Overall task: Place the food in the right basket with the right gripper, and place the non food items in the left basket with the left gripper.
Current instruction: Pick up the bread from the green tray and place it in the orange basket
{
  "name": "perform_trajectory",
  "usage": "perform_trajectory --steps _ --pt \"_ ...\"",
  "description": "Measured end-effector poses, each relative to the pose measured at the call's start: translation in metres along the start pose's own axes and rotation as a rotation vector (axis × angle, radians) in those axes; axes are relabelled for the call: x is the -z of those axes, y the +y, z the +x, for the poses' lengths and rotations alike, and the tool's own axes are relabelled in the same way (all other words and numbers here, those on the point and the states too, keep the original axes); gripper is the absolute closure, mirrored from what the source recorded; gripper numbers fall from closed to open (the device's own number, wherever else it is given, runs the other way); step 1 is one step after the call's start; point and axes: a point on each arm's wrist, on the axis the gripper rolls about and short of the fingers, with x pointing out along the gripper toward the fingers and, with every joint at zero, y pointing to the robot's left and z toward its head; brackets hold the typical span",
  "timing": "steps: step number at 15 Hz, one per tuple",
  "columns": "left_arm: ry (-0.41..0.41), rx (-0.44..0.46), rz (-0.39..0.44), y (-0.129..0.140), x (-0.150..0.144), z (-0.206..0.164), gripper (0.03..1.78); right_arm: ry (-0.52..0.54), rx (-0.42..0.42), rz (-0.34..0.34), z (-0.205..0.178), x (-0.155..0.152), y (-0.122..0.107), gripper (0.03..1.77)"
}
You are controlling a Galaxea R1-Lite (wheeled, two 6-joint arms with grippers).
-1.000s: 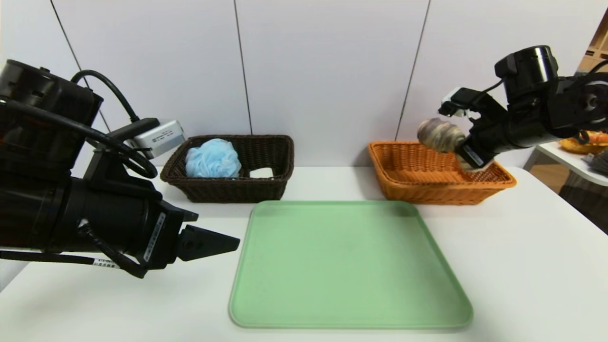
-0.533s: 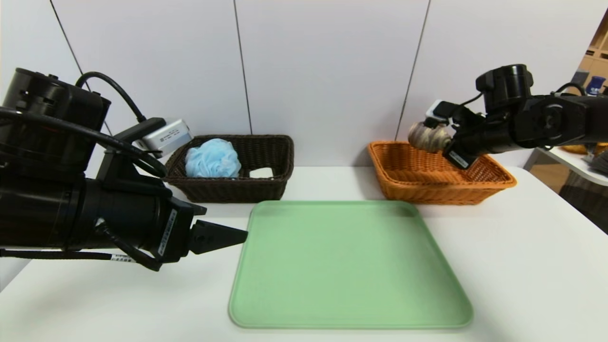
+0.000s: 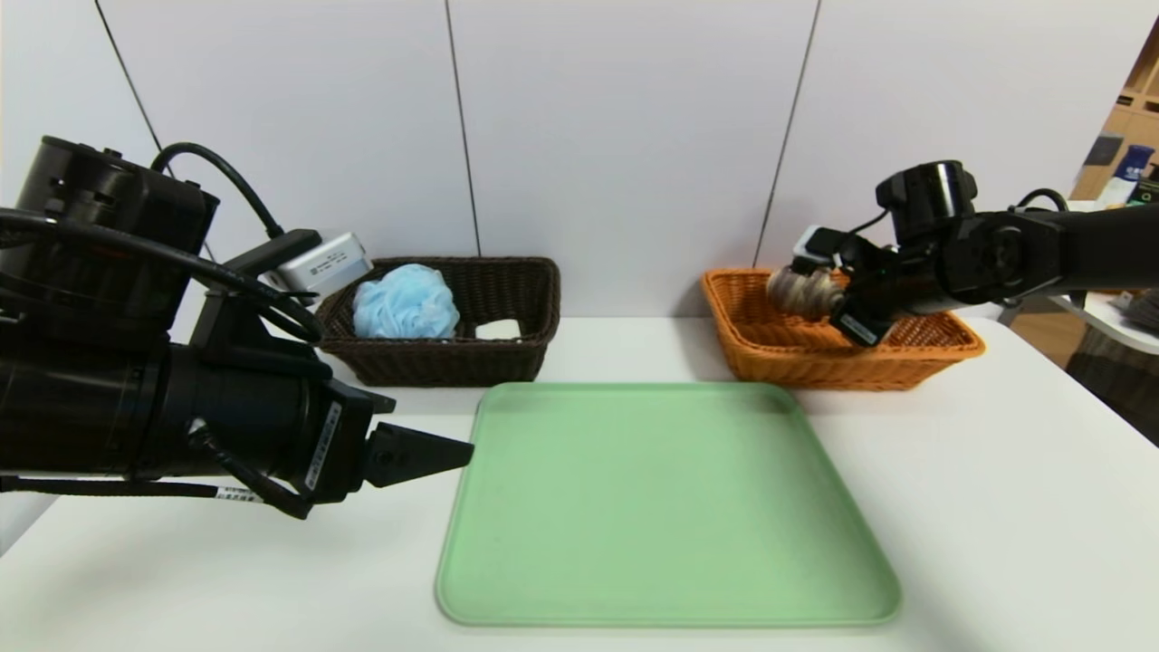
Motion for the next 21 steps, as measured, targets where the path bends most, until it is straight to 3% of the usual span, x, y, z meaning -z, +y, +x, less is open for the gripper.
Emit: perform_trajectory --steps 3,8,13,21 --pt "0.0 0.0 -0.001 0.0 0.0 0.0 0.12 0.001 -0.002 0.007 0.003 0.0 0.001 1.0" --pt "0.002 0.0 -0.001 0.0 0.0 0.0 0.12 -0.021 0.023 0.016 0.0 -0.006 -0.007 0.56" --pt "0.003 0.0 -0.002 0.0 0.001 0.0 0.12 -0.034 0.044 0.024 -0.003 -0.009 -0.015 0.34" --pt "-0.002 -0.001 -0.002 0.0 0.0 -0.001 0.12 -0.013 0.017 0.02 -0.005 -0.007 -0.013 0.18"
